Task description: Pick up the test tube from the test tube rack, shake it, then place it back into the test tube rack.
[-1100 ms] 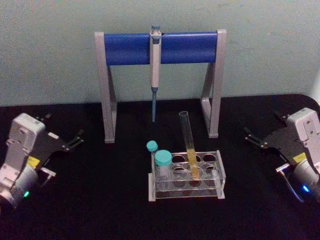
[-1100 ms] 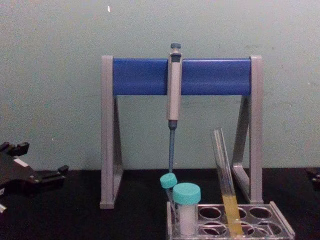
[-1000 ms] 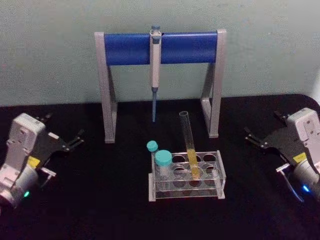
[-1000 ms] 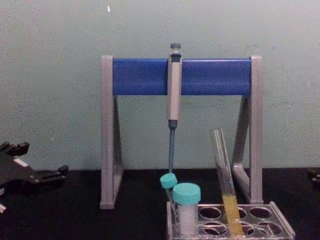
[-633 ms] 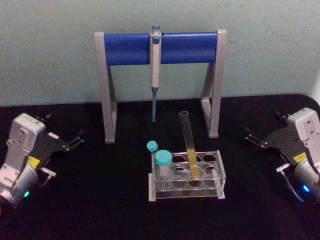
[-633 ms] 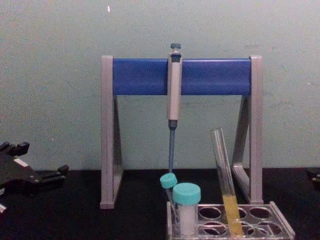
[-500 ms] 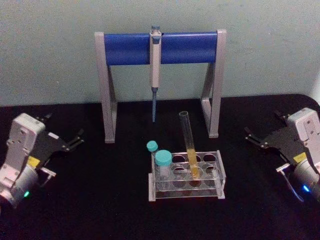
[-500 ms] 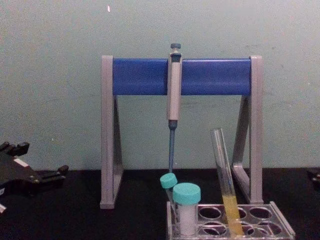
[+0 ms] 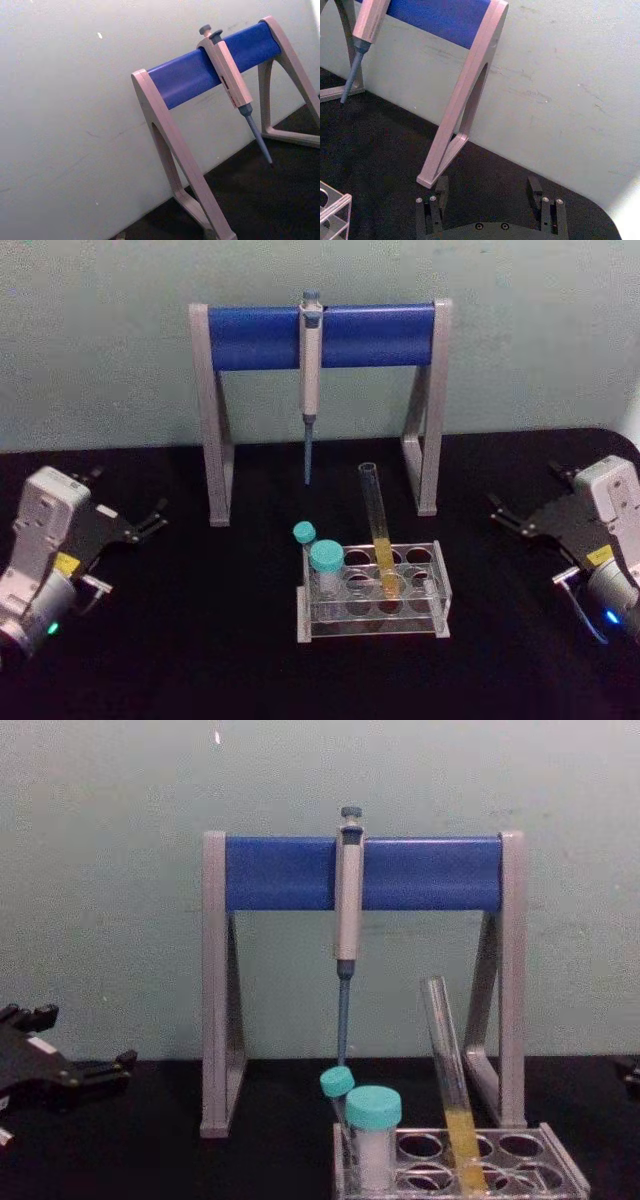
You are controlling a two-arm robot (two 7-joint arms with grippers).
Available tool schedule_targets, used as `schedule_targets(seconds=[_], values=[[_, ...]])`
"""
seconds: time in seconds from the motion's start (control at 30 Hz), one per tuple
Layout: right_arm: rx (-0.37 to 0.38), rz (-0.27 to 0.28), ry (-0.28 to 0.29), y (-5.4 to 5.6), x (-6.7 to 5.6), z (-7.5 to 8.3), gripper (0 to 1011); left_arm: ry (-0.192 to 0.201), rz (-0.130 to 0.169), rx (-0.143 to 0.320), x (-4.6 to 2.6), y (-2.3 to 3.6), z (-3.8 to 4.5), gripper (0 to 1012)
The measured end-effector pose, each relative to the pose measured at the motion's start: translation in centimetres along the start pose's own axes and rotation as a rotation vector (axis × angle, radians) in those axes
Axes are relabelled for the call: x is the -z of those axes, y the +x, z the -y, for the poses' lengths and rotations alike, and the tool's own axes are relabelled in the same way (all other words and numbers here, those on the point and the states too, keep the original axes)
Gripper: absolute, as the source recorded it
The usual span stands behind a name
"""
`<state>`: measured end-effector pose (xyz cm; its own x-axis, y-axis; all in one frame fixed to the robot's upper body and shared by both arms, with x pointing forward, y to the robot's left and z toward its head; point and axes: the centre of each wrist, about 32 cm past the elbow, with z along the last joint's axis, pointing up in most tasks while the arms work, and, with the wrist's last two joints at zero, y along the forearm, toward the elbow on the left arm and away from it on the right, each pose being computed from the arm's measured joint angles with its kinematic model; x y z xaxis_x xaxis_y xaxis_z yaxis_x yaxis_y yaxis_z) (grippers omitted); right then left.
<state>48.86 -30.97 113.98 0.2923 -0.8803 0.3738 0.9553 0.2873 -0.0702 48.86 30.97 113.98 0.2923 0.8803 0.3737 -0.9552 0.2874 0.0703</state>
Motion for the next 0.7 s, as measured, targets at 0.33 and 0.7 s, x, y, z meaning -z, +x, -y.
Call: schedule_targets(seconds=[0.33, 0.7], values=[[0.000, 0.000, 0.000, 0.00, 0.00, 0.00, 1000, 0.000, 0.000, 0.000, 0.00, 0.00, 0.00, 1001], [-0.002, -0.006, 0.033, 0.21, 0.06, 0.29, 1000, 0.000, 0.000, 0.000, 0.00, 0.00, 0.00, 1001]])
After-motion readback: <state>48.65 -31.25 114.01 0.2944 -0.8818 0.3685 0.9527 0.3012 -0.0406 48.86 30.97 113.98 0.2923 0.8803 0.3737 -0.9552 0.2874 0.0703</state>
